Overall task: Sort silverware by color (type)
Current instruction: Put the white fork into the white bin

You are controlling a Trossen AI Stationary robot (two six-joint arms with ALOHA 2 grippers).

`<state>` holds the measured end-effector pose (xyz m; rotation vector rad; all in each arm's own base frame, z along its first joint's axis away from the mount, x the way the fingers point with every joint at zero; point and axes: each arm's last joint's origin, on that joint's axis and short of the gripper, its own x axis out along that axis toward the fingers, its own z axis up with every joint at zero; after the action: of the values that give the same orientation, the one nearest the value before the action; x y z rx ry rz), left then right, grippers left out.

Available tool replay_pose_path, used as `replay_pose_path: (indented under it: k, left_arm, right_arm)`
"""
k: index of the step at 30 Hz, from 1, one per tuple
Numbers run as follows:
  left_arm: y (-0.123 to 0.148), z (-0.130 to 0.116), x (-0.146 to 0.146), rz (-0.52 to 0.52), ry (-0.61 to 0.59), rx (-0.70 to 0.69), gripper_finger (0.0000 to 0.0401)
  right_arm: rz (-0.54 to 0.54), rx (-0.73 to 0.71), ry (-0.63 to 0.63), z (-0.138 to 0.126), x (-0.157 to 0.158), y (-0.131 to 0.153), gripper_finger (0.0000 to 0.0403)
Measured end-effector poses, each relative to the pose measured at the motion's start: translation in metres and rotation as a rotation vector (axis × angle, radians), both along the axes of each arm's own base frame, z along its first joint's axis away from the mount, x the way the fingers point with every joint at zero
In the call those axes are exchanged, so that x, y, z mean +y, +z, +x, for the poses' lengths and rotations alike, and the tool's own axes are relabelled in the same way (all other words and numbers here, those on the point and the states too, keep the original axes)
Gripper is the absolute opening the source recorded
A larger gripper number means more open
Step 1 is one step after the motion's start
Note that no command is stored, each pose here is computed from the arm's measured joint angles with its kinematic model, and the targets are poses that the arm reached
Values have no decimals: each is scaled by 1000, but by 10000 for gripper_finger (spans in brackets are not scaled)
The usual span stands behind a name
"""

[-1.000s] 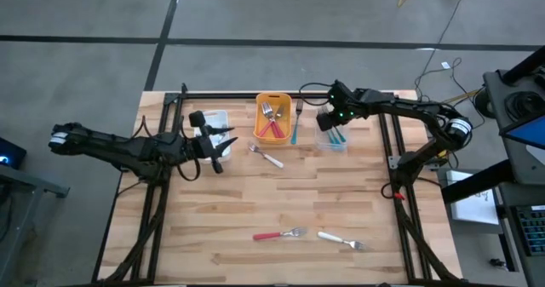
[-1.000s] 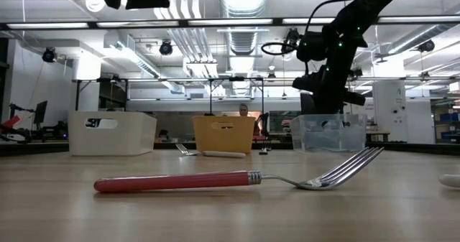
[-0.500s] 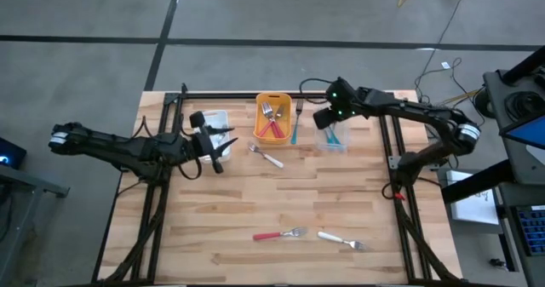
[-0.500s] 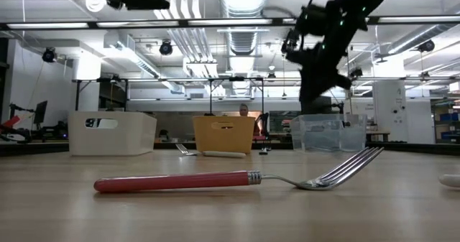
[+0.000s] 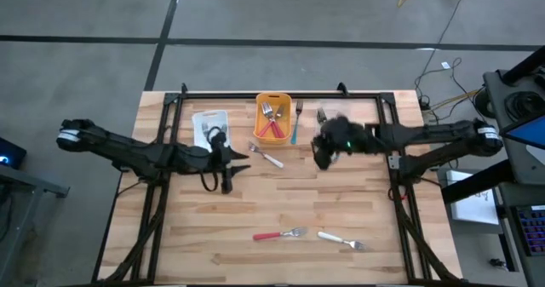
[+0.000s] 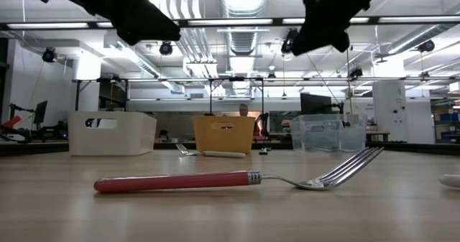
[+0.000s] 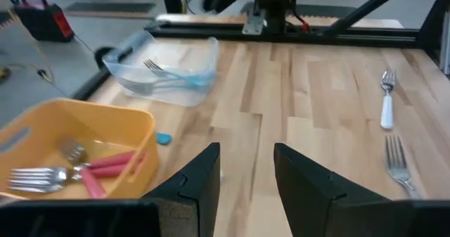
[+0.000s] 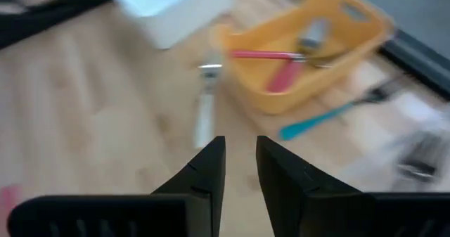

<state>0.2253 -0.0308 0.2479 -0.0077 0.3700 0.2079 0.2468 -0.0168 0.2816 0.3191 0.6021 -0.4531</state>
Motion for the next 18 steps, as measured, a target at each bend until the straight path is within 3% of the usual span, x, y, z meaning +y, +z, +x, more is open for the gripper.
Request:
replay_pose_path:
  k: [9, 18]
  left_arm:
    - [-17, 17, -15, -76, -36, 19, 115]
    - [-28, 22, -35, -131, -79, 32, 115]
  right_arm:
    - [10, -61, 200, 4, 74, -14, 71]
    - [22, -84, 289, 7, 117, -28, 72]
